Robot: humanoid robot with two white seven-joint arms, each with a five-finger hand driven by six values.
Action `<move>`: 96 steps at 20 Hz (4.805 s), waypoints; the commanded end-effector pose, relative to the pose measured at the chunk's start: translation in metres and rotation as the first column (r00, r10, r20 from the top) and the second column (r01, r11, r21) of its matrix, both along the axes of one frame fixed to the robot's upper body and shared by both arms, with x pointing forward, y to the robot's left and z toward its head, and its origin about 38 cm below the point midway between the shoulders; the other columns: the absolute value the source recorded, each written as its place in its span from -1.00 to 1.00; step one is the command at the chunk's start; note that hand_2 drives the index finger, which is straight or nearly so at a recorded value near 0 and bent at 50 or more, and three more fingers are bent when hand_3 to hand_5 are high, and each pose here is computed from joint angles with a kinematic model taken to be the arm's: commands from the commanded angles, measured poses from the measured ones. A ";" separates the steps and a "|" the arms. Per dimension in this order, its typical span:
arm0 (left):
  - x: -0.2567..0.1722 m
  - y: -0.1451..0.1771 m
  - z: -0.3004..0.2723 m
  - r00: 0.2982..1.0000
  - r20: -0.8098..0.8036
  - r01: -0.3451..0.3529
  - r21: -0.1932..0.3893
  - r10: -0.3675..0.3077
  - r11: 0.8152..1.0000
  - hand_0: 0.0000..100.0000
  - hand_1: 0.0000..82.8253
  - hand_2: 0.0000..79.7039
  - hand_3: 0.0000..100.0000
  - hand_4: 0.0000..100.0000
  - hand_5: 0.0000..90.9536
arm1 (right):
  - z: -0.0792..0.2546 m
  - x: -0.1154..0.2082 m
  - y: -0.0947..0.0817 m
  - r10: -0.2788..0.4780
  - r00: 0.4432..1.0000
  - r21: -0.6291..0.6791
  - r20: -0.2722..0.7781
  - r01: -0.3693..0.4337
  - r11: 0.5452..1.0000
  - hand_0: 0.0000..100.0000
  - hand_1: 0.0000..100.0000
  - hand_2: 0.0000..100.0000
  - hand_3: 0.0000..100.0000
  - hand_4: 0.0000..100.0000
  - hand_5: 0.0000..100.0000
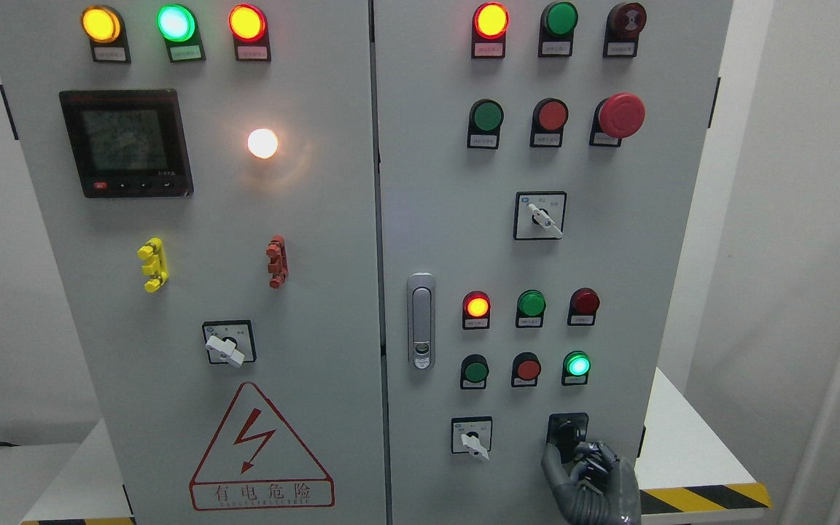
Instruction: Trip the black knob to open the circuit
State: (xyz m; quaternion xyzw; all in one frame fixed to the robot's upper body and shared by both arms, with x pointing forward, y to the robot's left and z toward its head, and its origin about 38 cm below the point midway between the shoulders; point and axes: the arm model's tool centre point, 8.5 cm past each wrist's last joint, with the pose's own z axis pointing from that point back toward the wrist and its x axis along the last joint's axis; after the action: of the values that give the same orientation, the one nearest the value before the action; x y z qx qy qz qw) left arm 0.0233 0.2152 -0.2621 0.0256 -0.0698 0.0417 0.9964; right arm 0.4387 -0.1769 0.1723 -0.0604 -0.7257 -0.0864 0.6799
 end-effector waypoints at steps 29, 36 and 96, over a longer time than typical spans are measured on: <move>0.000 -0.001 0.000 1.000 0.000 0.031 -0.002 -0.031 1.000 -0.76 -0.06 -1.00 -1.00 -1.00 -1.00 | 0.003 0.000 -0.008 -0.034 0.997 -0.030 0.067 0.036 0.999 -0.12 0.63 0.13 0.83 0.69 0.83; 0.000 0.000 0.000 1.000 0.000 0.031 -0.001 -0.031 1.000 -0.76 -0.06 -1.00 -1.00 -1.00 -1.00 | 0.003 0.000 -0.008 -0.034 0.997 -0.030 0.066 0.036 0.999 -0.26 0.60 0.11 0.81 0.68 0.83; 0.000 0.000 0.000 1.000 0.000 0.031 -0.001 -0.031 1.000 -0.76 -0.06 -1.00 -1.00 -1.00 -1.00 | -0.003 0.001 -0.021 -0.098 0.994 -0.061 0.053 0.101 0.993 -0.44 0.57 0.01 0.70 0.62 0.80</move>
State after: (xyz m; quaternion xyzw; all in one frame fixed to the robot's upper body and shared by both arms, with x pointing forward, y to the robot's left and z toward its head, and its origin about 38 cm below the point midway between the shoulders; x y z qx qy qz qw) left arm 0.0232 0.2152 -0.2621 0.0256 -0.0698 0.0417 0.9964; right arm 0.4401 -0.1962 0.1655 -0.1153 -0.7248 -0.0958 0.6725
